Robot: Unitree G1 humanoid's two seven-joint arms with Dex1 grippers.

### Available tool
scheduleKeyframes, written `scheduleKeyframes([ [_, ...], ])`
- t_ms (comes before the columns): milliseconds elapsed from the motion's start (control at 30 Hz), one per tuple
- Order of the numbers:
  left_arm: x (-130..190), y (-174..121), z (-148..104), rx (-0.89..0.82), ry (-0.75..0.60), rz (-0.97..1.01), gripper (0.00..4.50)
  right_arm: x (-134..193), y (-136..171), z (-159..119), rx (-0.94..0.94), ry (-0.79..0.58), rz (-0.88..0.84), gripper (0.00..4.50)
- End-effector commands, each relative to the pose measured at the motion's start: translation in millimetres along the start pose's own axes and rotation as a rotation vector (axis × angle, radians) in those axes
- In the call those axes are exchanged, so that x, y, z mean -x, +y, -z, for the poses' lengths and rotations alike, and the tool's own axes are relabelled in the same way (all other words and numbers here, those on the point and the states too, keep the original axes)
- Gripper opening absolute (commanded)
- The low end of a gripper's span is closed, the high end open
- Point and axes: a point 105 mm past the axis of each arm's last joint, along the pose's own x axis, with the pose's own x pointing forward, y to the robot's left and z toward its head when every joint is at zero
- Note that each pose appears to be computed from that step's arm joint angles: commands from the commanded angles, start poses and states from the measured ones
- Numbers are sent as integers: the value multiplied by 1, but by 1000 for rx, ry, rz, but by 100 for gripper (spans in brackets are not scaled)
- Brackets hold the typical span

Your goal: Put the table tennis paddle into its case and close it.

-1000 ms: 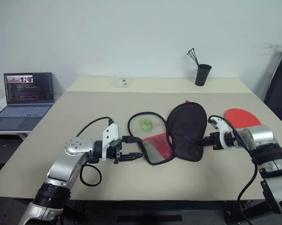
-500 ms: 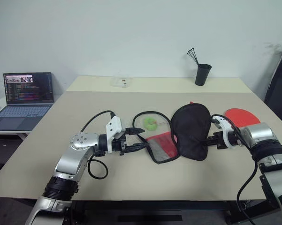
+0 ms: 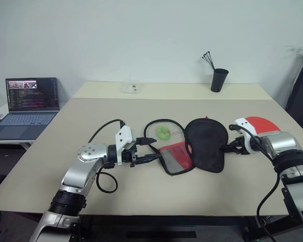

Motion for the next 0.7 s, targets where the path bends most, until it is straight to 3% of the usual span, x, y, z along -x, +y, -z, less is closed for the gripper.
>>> scheduleKeyframes([
  [33,-3,5,-18,-46,-51,-29,297,36,-12,-34,10,-220,9,448],
  [133,-4,6,-19,-48,-56,-38,297,51,-27,-37,-36,-298,86,448],
  [300,-13,12,-37,-18,-140,-61,297,69,-67,-19,-164,-382,309,448],
  [467,-22,14,-44,-40,-144,-30,297,67,-103,13,-301,-339,564,448],
  [700,-24,13,-43,-49,-131,-11,297,51,-105,34,-329,-270,601,448],
])
